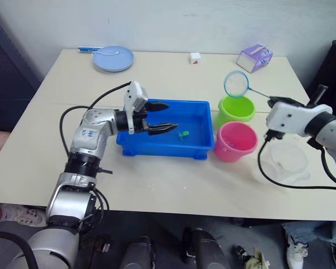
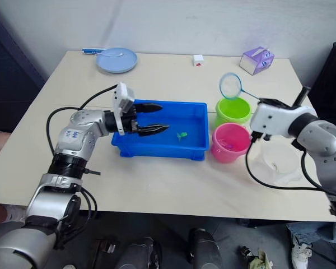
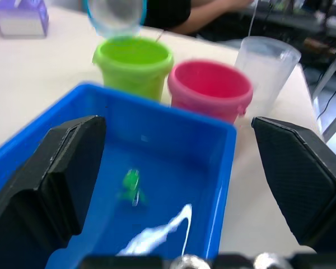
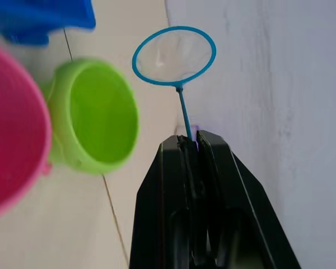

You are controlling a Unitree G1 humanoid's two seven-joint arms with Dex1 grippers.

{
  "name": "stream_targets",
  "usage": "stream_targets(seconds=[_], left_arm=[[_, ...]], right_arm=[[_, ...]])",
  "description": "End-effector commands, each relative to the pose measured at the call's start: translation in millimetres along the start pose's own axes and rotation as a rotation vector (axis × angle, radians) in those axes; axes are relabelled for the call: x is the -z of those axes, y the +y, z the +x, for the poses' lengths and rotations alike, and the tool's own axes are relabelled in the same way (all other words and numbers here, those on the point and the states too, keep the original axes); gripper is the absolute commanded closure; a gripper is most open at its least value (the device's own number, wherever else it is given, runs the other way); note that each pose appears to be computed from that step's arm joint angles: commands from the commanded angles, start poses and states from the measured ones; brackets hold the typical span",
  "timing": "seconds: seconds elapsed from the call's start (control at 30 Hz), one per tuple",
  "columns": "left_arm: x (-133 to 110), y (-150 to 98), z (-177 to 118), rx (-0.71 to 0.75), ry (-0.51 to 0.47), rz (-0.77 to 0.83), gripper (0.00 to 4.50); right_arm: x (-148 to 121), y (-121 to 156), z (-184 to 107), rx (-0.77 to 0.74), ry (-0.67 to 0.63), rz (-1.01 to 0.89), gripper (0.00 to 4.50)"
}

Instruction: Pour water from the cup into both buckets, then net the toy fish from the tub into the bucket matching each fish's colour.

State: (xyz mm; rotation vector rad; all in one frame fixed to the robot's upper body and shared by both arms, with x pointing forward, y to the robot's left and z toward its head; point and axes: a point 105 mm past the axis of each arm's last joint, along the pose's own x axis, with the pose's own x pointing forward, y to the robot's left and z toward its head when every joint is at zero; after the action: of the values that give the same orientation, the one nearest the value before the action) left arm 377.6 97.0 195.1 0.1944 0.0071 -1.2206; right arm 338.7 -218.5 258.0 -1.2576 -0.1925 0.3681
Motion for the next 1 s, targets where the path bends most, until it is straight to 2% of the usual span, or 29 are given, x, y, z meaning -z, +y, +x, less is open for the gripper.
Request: stream_targets(seconds=[0.03, 0.13, 0.33, 0.53, 0.73, 0.9, 1.0], left_arm=[[1, 1, -15, -0.030, 0.060, 0.076, 0.00], [0, -3, -23, -0.044, 0.070, 0.078, 0.00], [1, -15, -33, -0.062, 0.088, 0.067, 0.00], [1, -22, -40, -0.092, 0.096, 0.056, 0.00], [0, -23, -44, -0.111, 0.099, 0.052, 0.00], [0, -22, -41, -0.113, 0.095, 0.055, 0.00], [0, -22, -38, -0.107, 0.086, 0.056, 0.00]], right_arm=[[-27, 10, 7, -0.076, -0.075, 0.047, 3.74], [-34, 32, 18, -0.175, -0.099, 0.033, 3.74], [-27, 62, 32, -0.297, -0.100, -0.101, 3.74], [-28, 77, 43, -0.357, -0.136, -0.181, 3.74], [-37, 94, 39, -0.465, -0.189, -0.079, 3.74], [-36, 94, 35, -0.514, -0.166, 0.097, 3.74], [-38, 96, 27, -0.557, -0.150, 0.290, 3.74]])
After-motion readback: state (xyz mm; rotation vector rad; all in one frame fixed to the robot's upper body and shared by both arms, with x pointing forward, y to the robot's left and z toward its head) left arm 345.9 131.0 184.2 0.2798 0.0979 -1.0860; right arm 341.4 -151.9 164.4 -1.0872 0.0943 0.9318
